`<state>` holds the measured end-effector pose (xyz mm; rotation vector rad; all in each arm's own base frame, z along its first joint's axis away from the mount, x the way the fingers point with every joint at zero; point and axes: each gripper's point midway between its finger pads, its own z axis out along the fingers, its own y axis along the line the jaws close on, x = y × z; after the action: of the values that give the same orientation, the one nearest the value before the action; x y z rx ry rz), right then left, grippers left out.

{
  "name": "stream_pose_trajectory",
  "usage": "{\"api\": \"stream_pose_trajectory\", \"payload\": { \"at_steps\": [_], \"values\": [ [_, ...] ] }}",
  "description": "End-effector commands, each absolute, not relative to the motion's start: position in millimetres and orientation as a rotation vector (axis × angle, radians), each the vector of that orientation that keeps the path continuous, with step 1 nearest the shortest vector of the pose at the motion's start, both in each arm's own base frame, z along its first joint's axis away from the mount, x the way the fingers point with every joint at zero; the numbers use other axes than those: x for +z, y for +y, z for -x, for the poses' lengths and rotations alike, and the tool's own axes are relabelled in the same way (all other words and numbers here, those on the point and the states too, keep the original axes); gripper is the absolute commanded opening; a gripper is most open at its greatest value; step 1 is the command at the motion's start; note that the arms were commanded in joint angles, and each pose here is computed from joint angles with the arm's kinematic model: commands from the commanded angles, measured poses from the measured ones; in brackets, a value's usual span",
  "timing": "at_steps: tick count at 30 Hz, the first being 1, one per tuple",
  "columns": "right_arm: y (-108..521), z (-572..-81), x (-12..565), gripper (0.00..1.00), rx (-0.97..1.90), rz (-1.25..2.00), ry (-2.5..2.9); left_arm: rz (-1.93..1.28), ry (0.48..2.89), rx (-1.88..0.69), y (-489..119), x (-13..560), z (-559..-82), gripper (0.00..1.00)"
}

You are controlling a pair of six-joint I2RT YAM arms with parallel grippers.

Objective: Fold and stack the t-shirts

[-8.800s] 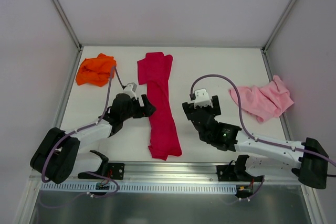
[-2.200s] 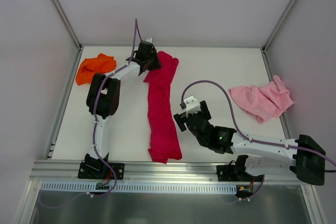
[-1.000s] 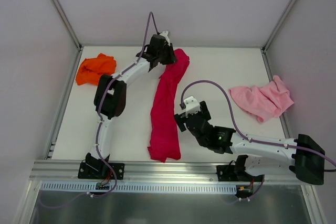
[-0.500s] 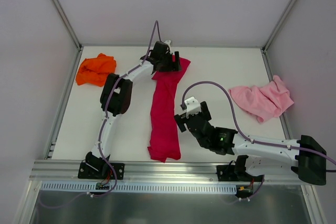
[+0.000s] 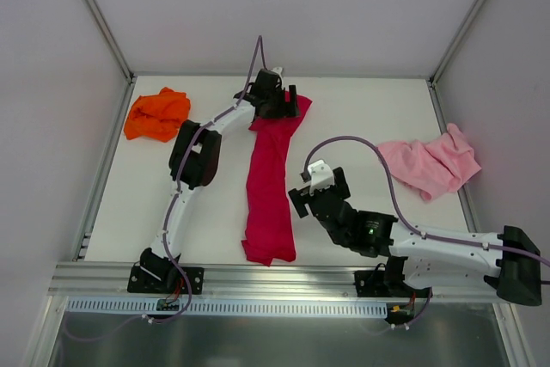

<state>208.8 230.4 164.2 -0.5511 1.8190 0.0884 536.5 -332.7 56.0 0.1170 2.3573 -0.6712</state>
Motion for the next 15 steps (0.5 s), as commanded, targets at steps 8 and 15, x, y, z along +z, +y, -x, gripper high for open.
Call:
{"api": "stream_pose_trajectory", "payload": {
  "at_steps": [8,15],
  "values": [
    [214,-196,205,0.9,0.174,0.431,1.735,0.203,2.449,-0.497,-292,49,-546,0.83],
    [215,-191,212,0.9,0.193,0.433,1.714,0.402,2.484,-0.455,-249,36,-548,0.81]
  ]
}}
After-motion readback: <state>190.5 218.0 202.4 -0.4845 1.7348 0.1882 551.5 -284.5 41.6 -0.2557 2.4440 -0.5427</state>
